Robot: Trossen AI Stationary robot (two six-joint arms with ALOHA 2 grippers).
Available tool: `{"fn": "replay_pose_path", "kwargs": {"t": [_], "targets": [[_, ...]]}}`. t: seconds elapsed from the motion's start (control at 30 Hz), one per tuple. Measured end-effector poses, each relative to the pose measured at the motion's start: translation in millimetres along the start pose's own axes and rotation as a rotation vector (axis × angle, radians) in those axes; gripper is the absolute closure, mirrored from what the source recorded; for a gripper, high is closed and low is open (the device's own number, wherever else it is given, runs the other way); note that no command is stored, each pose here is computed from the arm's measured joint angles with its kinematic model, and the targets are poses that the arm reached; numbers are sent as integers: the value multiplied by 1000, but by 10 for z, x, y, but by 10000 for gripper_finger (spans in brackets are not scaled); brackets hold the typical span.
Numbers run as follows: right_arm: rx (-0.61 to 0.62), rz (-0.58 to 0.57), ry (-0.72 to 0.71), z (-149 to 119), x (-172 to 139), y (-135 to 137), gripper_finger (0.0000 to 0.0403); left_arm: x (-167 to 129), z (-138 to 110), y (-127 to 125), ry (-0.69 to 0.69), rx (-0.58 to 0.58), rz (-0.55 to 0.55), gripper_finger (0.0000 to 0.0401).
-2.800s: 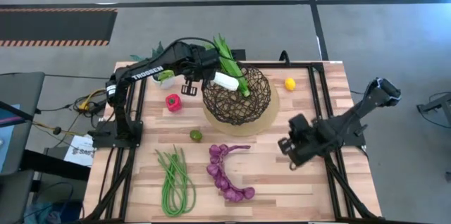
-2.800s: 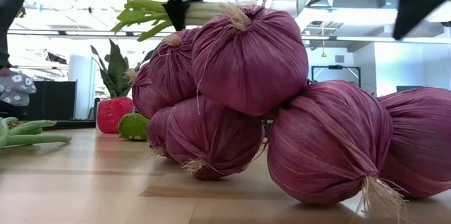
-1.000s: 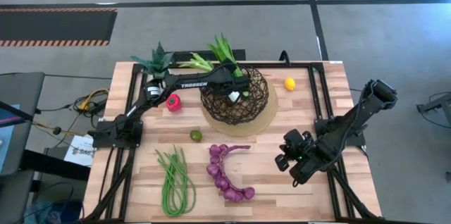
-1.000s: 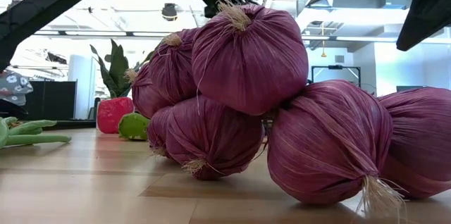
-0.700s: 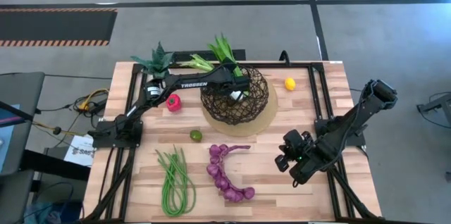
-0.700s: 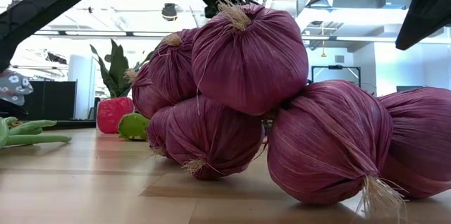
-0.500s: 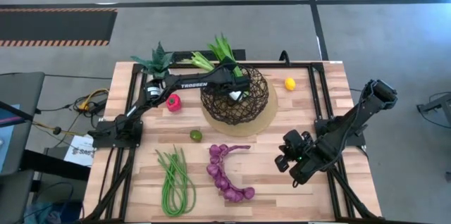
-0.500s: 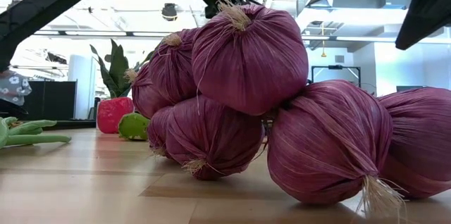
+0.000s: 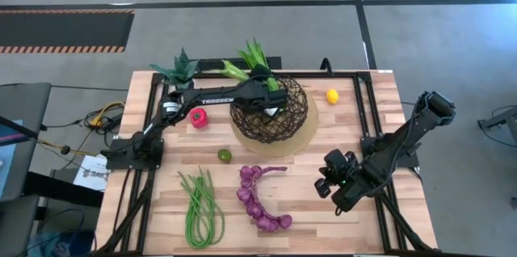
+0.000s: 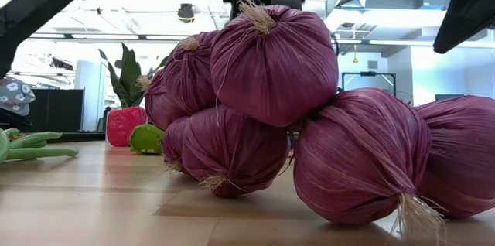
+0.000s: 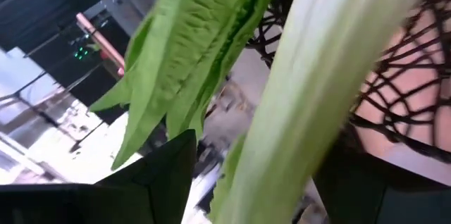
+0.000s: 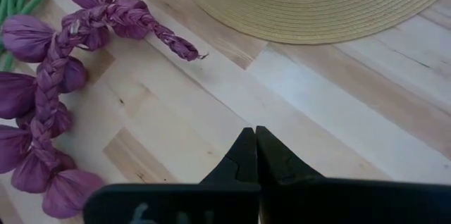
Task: Build produce basket
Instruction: Put the celery into the basket, then put the lemon into the basket
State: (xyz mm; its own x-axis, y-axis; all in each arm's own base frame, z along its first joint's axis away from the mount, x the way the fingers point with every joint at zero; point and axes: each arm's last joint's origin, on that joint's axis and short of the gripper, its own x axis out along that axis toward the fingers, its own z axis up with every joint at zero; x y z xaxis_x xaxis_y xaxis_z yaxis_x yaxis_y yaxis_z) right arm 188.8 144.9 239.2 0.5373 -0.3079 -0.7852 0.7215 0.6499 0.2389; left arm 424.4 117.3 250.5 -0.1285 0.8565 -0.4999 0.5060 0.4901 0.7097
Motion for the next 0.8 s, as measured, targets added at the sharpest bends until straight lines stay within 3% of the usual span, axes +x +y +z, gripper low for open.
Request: {"fn": "replay_pose_path", "kwargs": {"t": [0.33, 0.53, 0.67, 0.8], "targets": [[13, 17, 0, 0, 1, 20, 403, -493, -437, 93, -155, -98, -83, 151], [15, 21, 1, 0, 1, 24, 402, -660, -828, 210, -19, -193, 98, 151], [-19, 10, -3, 23, 18, 17, 398, -879, -1302, 285, -39, -415, 137, 151], [-27, -35, -17, 150, 100, -12, 389, -1139, -1874, 277, -221, -733, -29, 151]]}}
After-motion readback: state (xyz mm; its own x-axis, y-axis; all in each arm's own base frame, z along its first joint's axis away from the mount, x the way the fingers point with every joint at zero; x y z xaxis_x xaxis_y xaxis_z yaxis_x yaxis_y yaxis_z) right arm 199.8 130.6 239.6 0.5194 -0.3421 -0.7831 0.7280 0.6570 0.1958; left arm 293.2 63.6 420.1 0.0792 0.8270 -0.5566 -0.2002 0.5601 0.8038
